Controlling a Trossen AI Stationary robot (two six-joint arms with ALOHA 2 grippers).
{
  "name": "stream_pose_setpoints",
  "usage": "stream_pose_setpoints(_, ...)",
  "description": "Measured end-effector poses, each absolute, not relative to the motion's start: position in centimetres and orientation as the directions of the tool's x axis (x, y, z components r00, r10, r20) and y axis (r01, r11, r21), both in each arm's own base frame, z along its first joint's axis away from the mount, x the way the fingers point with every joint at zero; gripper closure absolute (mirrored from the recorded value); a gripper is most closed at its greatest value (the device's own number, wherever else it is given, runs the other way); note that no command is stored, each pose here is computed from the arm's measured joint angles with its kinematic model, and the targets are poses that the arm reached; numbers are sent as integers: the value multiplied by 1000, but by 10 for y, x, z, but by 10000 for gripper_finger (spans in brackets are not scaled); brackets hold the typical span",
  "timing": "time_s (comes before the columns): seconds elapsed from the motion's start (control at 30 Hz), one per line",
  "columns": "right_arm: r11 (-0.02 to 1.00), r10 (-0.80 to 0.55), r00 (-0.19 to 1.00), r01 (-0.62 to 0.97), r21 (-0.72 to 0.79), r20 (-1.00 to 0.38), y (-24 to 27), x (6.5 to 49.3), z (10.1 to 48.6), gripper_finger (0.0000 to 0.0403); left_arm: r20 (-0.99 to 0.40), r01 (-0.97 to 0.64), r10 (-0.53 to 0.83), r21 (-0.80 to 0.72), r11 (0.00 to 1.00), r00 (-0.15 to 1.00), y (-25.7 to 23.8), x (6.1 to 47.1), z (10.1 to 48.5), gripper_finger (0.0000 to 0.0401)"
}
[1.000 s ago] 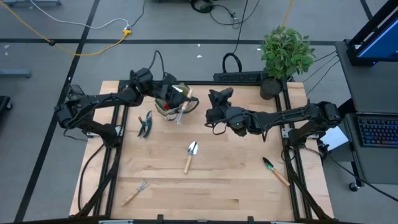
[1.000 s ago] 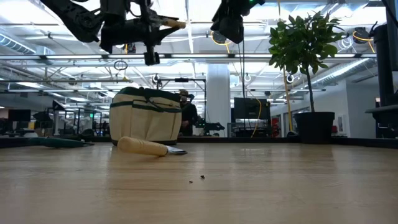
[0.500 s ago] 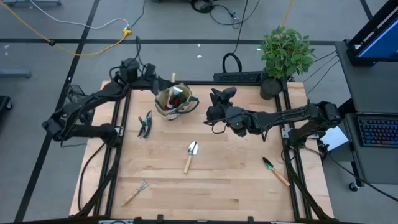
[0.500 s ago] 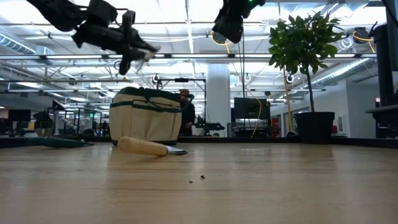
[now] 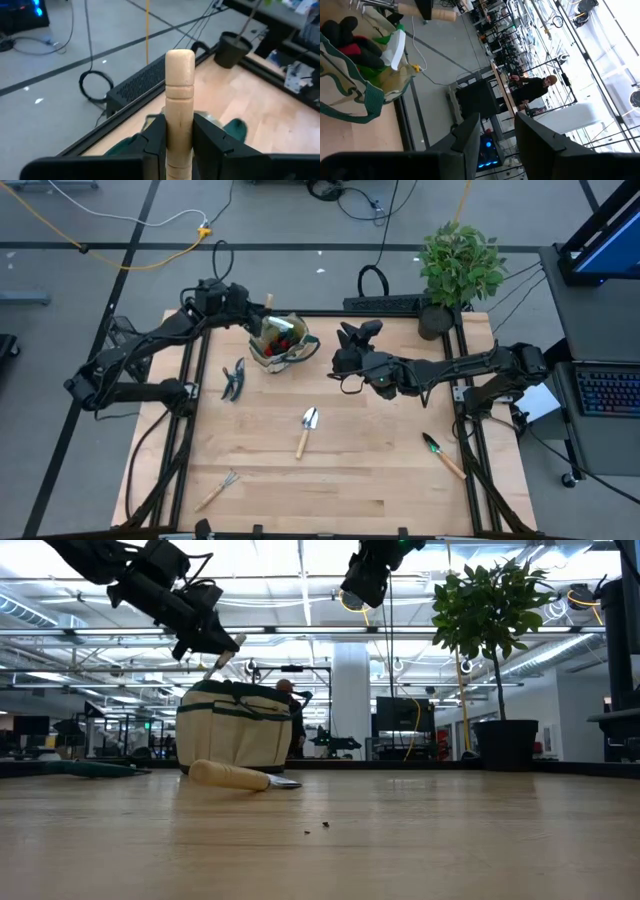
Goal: Pick & Place Garden tools in Gardening bag
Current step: Put the top hand rake into the gardening bag
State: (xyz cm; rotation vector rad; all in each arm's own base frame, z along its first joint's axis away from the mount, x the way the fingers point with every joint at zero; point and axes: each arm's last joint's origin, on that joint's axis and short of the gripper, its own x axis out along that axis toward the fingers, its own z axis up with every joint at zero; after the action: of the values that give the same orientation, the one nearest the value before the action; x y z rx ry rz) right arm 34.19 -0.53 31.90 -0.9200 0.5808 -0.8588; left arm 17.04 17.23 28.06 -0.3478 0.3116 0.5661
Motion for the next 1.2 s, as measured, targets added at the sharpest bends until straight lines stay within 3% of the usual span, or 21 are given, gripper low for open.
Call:
stream_pose_setpoints(0.53,336,-849,523,422,-842,-77,-14,342,319,286,-397,-574,500,-88,814,769,160,182,280,332)
stream_pose_setpoints(1.2,345,-849,523,438,-830,-77,-14,342,318,287,-470,-633,574,40,773,670,159,204,259,332)
